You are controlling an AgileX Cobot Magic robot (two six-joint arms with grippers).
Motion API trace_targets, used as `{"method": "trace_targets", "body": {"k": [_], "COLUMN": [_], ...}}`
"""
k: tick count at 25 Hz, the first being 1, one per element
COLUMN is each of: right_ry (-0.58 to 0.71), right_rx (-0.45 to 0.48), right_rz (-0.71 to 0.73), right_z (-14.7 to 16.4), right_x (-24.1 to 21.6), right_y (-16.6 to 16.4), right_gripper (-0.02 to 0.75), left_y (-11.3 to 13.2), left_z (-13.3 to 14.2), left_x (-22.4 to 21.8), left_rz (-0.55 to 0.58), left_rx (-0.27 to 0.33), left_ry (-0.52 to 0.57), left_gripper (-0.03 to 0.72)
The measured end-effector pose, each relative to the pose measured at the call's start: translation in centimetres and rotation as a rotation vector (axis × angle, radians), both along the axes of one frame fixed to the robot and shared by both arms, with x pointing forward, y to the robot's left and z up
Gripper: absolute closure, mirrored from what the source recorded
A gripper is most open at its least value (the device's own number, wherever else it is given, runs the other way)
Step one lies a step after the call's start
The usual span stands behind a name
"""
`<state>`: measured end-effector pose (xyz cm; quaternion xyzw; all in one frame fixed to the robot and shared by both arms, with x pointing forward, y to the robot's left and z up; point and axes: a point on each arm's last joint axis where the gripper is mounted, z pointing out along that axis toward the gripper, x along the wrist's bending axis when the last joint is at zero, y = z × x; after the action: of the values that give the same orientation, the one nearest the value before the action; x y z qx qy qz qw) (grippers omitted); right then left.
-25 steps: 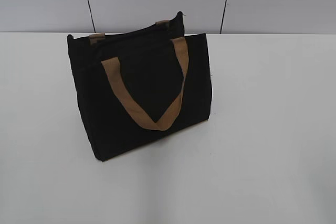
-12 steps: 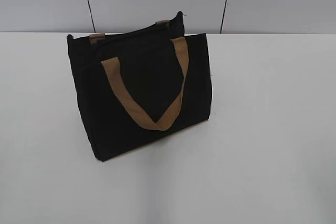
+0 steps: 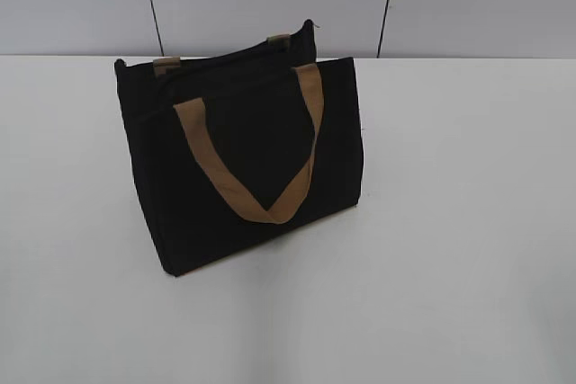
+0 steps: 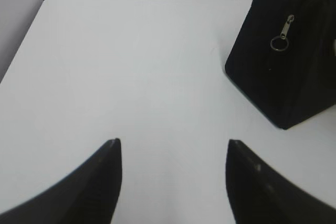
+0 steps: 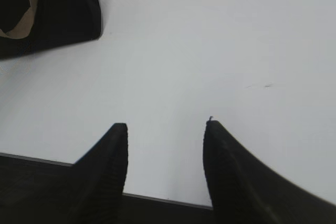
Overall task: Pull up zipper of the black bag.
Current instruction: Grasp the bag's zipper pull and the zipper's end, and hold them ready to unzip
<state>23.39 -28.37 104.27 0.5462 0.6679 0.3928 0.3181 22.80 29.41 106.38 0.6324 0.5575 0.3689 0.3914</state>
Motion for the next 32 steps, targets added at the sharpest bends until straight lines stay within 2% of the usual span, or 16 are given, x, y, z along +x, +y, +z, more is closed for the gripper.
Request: {"method": "trace_targets", "body": {"k": [6,10,12,16,19,21,24,28,32], "right_ry": [0.052,0.118,0.156,0.218,0.260,0.272,0.266,0.265,0.248], "right_rx": [0.008,-0.004,-0.017,-0.058,-0.088,-0.104,-0.132,-0.163,-0.178], "right_rz": [-0.007,-0.001,0.009,0.038,0.063,0.079,0.111,0.148,0.180], "right_z": [1.5,3.6,4.5,6.0,6.9,7.3,8.0,8.8,9.6], "right_x": [1.4,3.3,4.6,7.3,9.4,10.7,12.5,14.6,16.8], "right_y": [0.0,0.0,0.1,0.1,0.1,0.2,0.2,0.4,0.5], "right_gripper": [0.379,0.379,0.379,0.379,0.379,0.379,0.379,0.379,0.379], "left_y": [-0.5,-0.8,-1.3,-2.1,-2.6,-3.2,-3.9,-4.0,-3.7], "left_z": [1.3,2.1,2.5,3.0,2.2,1.6,0.2,-2.0,-4.3], "left_x": [2.5,5.4,7.0,10.4,12.9,14.4,17.0,20.1,22.8], "left_rz": [-0.049,-0.130,-0.206,-0.294,-0.393,-0.500,-0.600,-0.625,-0.603], "left_rx": [-0.011,0.068,0.095,0.085,0.121,0.176,0.162,0.169,0.189], "left_ry": [0.091,0.106,0.063,0.000,0.038,0.039,0.056,0.095,0.118], "left_gripper": [0.221,0.221,0.221,0.221,0.221,0.221,0.221,0.221,0.221]}}
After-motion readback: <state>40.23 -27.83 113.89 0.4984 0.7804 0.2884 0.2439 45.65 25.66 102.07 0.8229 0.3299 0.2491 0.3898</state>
